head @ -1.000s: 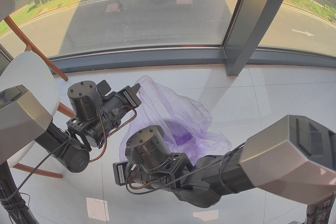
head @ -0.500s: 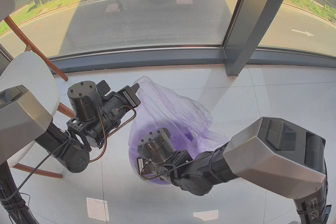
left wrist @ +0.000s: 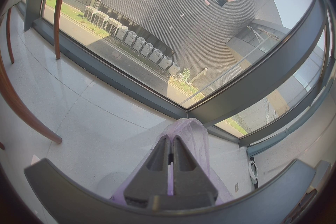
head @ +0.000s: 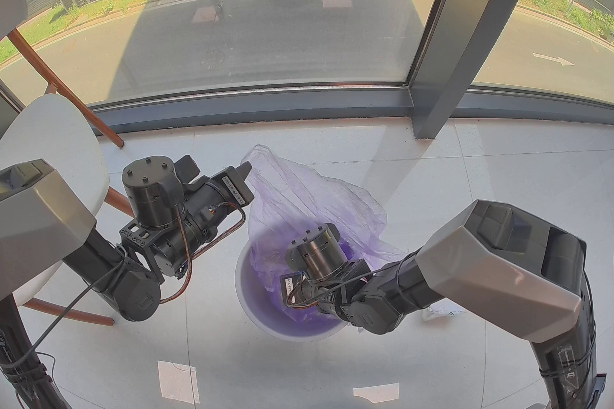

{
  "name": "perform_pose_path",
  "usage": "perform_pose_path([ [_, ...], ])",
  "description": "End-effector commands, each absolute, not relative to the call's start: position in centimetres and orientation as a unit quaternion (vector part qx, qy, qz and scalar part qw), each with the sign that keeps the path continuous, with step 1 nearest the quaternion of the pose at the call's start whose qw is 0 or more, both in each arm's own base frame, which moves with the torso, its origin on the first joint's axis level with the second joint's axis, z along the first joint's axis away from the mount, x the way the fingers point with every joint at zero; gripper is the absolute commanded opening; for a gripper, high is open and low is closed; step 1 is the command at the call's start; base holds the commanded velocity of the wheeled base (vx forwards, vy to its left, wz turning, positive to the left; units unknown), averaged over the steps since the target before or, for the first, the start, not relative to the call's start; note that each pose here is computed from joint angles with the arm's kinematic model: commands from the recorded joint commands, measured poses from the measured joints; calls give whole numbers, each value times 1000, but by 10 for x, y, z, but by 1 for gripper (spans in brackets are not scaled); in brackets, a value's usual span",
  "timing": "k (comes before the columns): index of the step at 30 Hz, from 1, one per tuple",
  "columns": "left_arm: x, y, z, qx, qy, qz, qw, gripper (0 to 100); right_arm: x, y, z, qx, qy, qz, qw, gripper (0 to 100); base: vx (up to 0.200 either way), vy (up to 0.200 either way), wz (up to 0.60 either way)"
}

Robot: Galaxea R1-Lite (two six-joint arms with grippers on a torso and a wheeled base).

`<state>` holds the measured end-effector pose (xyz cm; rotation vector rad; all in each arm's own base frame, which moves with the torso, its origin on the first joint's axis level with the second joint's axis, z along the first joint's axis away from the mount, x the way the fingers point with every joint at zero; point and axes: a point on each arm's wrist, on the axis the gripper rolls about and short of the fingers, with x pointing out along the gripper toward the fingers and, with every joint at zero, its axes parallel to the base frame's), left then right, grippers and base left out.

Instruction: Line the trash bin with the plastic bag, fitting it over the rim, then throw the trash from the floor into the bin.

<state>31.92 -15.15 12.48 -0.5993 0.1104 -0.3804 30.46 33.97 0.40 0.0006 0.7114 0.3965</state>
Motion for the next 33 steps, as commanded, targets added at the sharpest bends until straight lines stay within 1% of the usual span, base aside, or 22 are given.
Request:
perform_pose_path([
  [1,318,-149,122,-284,57,-184,939,0,311,335,-7,-8,352,185,918,0,0,0,0],
  [4,315,-147,117,-270,66,-182,943,0,312,337,-7,-12,349,192,917,0,0,0,0],
  [8,314,-146,117,-269,65,-183,943,0,304,350,0,0,336,215,917,0,0,0,0],
  [11,314,-144,115,-269,65,-180,944,0,293,355,-2,-2,343,226,912,0,0,0,0],
  [14,313,-142,113,-268,69,-176,945,0,290,351,-12,-10,357,220,908,0,0,0,0],
  [16,313,-141,111,-267,71,-175,945,0,292,348,-9,-6,355,217,909,0,0,0,0],
  [17,313,-141,111,-267,71,-175,945,0,294,350,-2,0,347,219,912,0,0,0,0],
  [18,313,-141,111,-267,71,-175,945,0,295,351,14,12,333,225,916,0,0,0,0],
  [20,313,-141,111,-267,71,-173,945,0,287,350,61,52,297,244,922,0,0,0,0],
  [21,313,-141,111,-266,71,-173,946,0,285,349,71,63,292,247,922,0,0,0,0],
  [22,313,-140,111,-266,71,-172,946,0,267,346,100,98,288,266,914,0,0,0,0],
  [24,313,-140,111,-266,70,-173,946,0,240,336,132,131,287,293,902,0,0,0,0],
  [27,313,-140,110,-264,73,-174,946,0,207,311,158,141,289,324,890,0,0,0,0],
  [30,309,-139,107,-260,84,-180,945,0,184,289,175,145,283,339,885,0,0,0,0],
  [33,305,-139,106,-257,98,-208,939,0,168,267,188,151,273,346,885,0,0,0,0],
])
